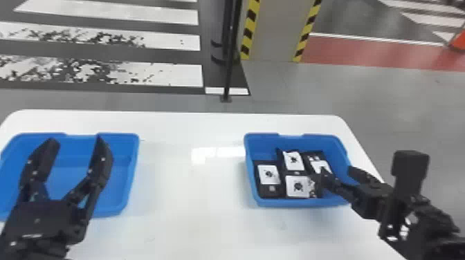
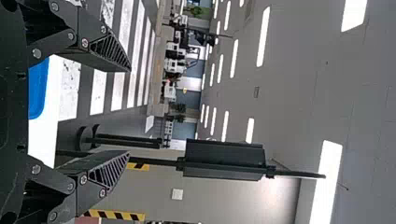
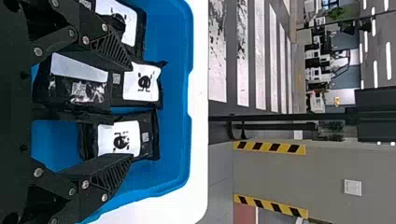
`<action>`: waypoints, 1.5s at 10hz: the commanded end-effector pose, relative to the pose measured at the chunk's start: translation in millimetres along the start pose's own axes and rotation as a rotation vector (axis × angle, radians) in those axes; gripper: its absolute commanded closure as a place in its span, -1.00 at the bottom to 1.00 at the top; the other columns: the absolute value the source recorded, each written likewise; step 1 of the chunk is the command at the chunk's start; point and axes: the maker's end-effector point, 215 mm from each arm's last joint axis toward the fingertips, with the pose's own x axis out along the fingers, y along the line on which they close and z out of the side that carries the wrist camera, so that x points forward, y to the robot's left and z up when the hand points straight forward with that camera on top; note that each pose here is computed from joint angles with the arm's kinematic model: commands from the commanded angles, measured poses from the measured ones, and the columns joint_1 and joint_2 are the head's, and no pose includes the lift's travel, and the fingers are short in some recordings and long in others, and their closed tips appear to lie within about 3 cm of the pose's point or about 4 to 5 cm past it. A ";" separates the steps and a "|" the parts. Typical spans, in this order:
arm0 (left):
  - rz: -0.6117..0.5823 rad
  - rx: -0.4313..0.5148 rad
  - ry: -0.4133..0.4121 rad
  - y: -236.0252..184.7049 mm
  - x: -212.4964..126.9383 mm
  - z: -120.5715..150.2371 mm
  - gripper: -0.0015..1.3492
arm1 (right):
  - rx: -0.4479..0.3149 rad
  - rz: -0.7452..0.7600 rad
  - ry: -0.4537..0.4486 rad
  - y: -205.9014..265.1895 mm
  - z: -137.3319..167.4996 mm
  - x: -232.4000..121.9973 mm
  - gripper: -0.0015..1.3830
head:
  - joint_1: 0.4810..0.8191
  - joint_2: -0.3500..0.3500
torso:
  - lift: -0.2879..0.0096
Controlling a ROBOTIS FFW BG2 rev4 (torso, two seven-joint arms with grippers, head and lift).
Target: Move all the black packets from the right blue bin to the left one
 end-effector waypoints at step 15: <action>-0.009 -0.015 -0.020 -0.6 2.2 -1.0 -0.34 | 0.074 0.156 0.272 44.6 -74.9 69.5 0.08 | 0.27 -0.39 | -0.01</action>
